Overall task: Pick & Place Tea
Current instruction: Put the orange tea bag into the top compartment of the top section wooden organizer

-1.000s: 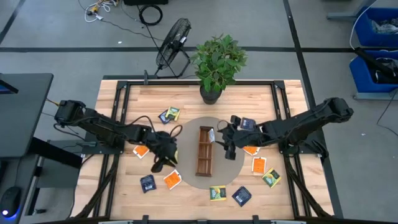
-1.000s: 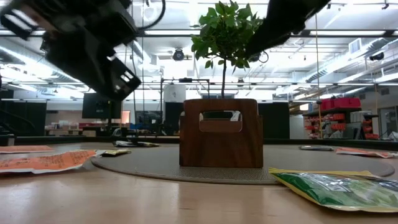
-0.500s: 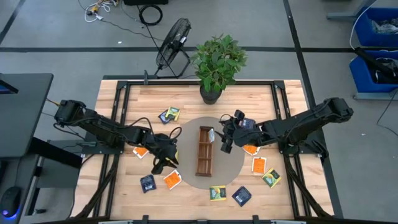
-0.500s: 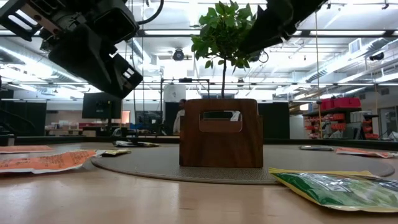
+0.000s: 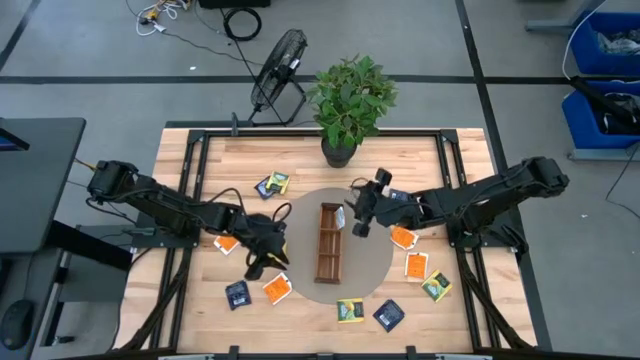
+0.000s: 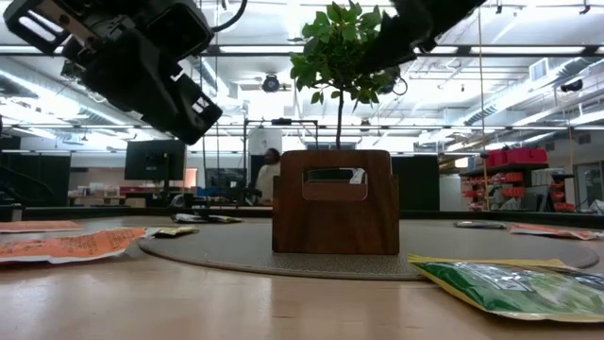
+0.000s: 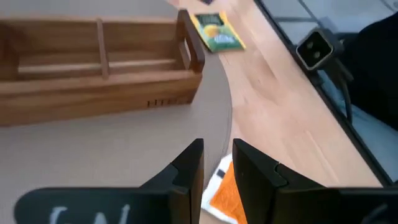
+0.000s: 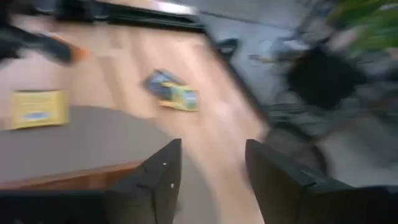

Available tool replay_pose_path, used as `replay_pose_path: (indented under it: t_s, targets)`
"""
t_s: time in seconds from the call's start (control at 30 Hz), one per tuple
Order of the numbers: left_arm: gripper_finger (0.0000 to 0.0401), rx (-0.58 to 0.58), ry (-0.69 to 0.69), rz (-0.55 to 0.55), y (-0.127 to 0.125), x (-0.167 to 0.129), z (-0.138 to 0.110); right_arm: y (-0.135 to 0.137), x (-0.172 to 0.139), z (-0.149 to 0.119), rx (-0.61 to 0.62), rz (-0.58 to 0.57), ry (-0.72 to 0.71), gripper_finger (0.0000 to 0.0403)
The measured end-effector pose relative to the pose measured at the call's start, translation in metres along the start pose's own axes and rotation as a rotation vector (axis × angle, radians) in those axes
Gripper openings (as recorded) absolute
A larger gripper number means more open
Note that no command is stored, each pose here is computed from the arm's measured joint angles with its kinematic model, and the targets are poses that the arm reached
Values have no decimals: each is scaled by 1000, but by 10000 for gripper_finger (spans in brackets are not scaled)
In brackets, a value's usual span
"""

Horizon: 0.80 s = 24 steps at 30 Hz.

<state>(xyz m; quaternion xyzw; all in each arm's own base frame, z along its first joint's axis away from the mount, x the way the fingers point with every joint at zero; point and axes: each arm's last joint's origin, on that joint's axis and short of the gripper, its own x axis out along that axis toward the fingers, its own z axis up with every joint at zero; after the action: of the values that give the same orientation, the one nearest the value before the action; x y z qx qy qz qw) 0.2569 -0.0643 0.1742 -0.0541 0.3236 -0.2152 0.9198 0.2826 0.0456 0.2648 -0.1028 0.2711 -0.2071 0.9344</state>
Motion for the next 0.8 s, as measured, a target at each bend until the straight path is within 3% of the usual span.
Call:
replay_pose_path:
  t_s: [0.1,0.27,0.4,0.6,0.8]
  targets:
    - [87,-16,24,-8,-2,1,-2,5,-1,-8,-38,154,70,175]
    - [87,79,116,32,-13,9,-14,17,-7,-9,-11,359,94,173]
    - [87,146,131,47,-20,17,-19,21,-10,-11,18,380,110,173]
    - [94,134,158,139,-16,25,-25,23,-9,-18,63,376,148,173]
    - [146,203,181,97,-25,37,-23,28,-6,-35,91,379,160,174]
